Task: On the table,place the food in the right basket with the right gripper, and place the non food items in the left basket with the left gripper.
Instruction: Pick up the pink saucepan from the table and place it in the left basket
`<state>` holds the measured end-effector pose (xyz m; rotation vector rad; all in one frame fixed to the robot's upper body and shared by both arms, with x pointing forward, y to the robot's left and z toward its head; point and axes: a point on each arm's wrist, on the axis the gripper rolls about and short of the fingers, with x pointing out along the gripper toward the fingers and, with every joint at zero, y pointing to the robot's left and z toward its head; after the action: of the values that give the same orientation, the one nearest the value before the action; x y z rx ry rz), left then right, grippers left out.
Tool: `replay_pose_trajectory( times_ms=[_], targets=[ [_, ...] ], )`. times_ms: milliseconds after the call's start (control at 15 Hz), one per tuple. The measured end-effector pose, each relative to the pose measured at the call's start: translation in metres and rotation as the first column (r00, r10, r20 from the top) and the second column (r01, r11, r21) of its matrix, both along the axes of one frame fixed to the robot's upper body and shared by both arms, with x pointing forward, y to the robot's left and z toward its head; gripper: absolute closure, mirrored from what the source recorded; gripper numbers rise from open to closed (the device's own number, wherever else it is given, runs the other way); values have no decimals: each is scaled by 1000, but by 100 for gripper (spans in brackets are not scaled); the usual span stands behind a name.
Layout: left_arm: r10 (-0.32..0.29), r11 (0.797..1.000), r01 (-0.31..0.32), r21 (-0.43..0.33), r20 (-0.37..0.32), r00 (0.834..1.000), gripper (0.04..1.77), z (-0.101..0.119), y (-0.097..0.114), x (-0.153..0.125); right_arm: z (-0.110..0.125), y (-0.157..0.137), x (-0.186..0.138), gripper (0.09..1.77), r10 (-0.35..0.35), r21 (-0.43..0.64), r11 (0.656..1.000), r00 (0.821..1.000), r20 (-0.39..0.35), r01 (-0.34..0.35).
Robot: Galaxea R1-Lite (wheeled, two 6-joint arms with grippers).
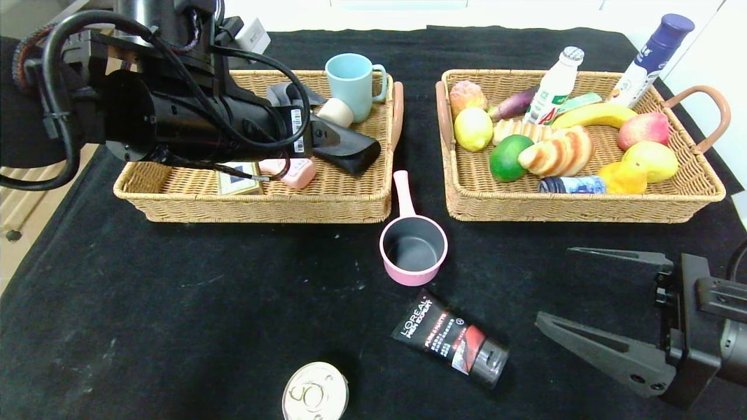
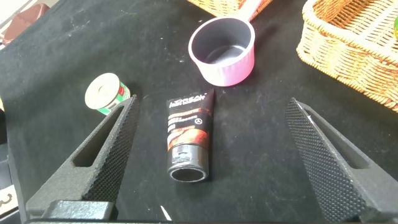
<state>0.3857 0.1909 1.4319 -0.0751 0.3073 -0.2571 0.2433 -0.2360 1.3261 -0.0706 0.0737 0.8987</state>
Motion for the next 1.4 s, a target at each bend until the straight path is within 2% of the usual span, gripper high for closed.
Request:
replay_pose_trajectory(
  times_ms=[333,667,1067,1400],
  targets=[
    [-85,996,86,21,-48,995,17,-9,-14,-32,-1,0,0,15,0,-2,1000,1000,-2,0],
    [-183,979,194,64,-145,972,13,-28,-37,-60,-1,1,1,15,1,-4,1000,1000,-5,-1],
    [-199,972,220,87,-202,959,11,-49,-63,-61,-1,1,1,15,0,-4,1000,1000,-4,0],
    [-202,972,224,68,-246,948,11,-61,-77,-58,-1,1,1,15,0,-4,1000,1000,-3,0]
  ],
)
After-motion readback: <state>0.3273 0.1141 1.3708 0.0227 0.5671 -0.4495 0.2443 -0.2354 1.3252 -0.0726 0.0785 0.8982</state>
